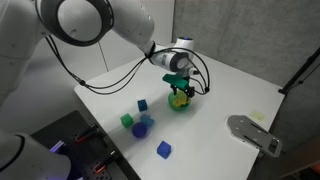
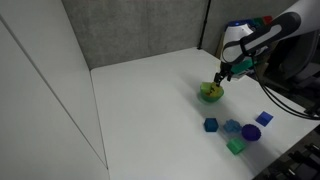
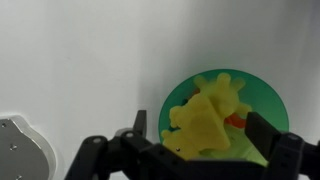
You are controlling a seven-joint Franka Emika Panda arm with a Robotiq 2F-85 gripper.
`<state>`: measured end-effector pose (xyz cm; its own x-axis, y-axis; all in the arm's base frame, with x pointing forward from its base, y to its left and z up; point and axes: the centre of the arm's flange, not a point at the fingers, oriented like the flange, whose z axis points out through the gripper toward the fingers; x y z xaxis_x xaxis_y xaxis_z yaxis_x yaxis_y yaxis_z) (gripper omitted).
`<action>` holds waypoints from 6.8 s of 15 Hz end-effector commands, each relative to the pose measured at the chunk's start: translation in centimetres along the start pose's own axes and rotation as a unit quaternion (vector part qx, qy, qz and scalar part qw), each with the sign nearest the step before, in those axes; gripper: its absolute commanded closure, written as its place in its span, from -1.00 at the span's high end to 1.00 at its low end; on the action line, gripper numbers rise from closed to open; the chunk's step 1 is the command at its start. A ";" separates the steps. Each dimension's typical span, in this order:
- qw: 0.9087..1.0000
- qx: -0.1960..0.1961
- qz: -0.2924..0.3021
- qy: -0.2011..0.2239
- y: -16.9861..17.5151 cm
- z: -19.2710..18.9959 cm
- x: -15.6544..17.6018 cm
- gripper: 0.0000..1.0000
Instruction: Remove the yellow plush from the green bowl and put it on the table
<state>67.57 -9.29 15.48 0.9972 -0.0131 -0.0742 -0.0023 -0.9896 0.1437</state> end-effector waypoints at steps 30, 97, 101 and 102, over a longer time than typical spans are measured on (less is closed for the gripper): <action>0.999 -0.035 0.011 0.013 0.0 -1.8 -0.7 -0.02; 0.985 -0.077 -0.157 -0.003 2.1 4.1 7.3 1.00; 0.985 -0.069 -0.157 -0.005 1.6 3.9 6.3 1.00; 0.986 -0.066 -0.153 -0.004 1.4 3.7 5.8 1.00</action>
<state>73.64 -11.59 10.80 0.9516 0.2662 -0.1535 0.2978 -0.9222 0.2466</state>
